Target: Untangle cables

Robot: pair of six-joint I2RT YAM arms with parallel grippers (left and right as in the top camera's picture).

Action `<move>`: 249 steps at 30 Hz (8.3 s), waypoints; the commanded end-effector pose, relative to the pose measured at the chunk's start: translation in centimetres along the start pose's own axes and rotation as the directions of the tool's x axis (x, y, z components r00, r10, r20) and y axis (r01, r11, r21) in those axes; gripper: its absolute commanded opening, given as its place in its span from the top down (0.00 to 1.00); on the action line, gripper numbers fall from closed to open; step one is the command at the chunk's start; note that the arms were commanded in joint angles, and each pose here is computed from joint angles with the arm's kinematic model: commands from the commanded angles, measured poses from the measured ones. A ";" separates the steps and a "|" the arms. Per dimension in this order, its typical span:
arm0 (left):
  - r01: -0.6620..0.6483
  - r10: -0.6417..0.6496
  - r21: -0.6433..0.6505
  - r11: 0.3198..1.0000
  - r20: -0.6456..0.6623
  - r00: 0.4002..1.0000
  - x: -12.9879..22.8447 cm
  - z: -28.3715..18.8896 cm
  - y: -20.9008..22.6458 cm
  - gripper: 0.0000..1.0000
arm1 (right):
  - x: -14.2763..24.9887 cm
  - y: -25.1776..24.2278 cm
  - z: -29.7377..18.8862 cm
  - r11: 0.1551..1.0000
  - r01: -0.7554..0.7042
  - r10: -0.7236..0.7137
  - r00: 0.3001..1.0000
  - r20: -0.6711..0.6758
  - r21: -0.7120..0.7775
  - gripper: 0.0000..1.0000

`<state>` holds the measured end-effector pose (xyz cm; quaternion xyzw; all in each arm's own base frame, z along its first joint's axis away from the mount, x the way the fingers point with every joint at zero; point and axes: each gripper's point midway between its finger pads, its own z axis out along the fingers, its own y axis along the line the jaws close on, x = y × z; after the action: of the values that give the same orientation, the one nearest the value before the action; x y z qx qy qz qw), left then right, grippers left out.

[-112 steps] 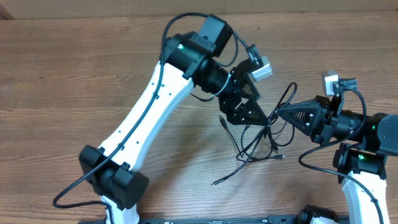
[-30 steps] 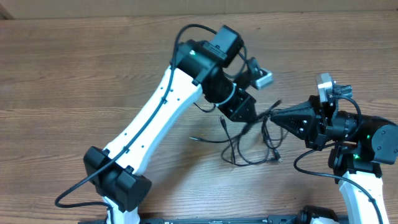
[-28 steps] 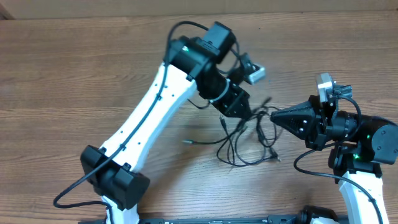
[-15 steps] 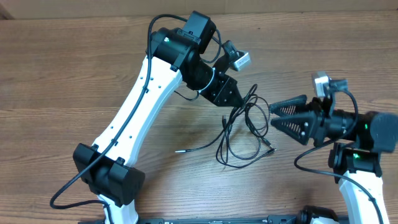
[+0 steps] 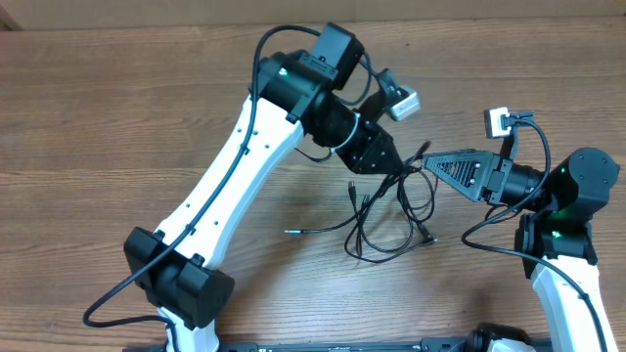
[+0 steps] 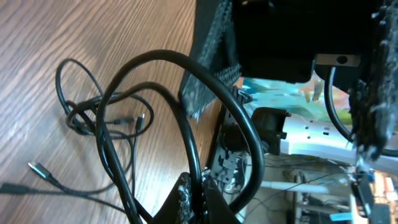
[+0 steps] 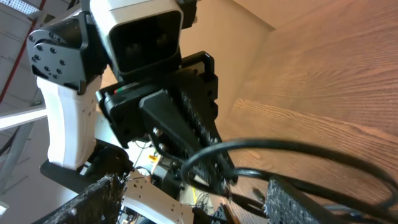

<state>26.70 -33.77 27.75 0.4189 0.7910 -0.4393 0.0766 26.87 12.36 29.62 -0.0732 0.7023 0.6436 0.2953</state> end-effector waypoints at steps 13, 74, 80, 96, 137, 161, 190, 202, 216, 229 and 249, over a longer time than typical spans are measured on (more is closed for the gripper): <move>-0.109 0.109 0.020 0.994 -0.007 0.994 -0.5 1.7 -1.7 0.96 | -0.7 0.0 0.1 1.000 0.021 -0.021 0.999 0.031 0.016 0.53; 0.200 -0.206 -0.246 0.948 0.000 0.978 3.4 -6.2 8.0 0.96 | -4.8 -3.2 -17.1 0.965 -0.116 -0.005 0.890 0.457 0.236 0.59; 0.152 -0.145 -0.132 0.980 0.061 0.988 1.4 -5.6 6.3 0.96 | -4.2 -4.0 -16.7 0.959 -0.224 0.120 0.872 0.474 0.171 0.01; -0.045 0.046 -0.037 0.998 0.041 0.998 -0.9 -0.8 1.3 0.96 | -1.4 -4.2 -5.2 0.961 -0.259 0.239 0.954 0.183 0.097 0.00; 0.235 -0.218 -0.247 0.940 0.093 0.971 -0.1 -3.9 7.1 0.96 | -2.2 -2.6 -5.5 0.951 -0.303 0.291 0.942 0.170 0.053 0.96; 0.306 -0.356 -0.621 0.722 0.046 0.933 5.2 -8.6 13.7 0.96 | -4.4 -3.2 -15.2 0.937 -0.335 0.262 0.858 0.442 0.096 0.96; 0.062 -0.081 0.098 0.993 0.207 0.975 -2.7 -6.1 2.8 0.96 | -3.3 -2.9 -11.1 0.966 -0.243 0.207 0.933 0.295 0.092 0.03; -0.054 -0.044 0.329 0.943 0.283 0.958 -4.2 -7.5 -1.3 0.96 | 0.6 -3.2 -1.6 0.986 -0.165 0.165 0.986 0.005 0.024 0.00; -0.053 -0.045 0.334 0.941 0.281 0.959 -4.2 -7.4 -1.5 0.96 | 2.3 -8.3 0.5 0.970 -0.240 0.242 0.969 -0.056 0.038 0.00; -0.017 -0.016 0.128 0.992 0.253 0.967 -4.0 -6.3 2.0 0.96 | 5.1 -6.5 3.8 0.982 -0.190 0.183 0.963 -0.196 -0.016 0.70; 0.281 -0.282 -0.282 0.917 0.039 0.959 2.8 -5.8 8.4 0.00 | 1.4 1.8 3.2 0.988 0.012 -0.037 0.987 -0.159 -0.153 0.96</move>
<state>33.46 -24.14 23.85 0.2846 0.9097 -0.2908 0.0832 26.12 16.28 29.64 -0.1989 0.6616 0.6662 0.2807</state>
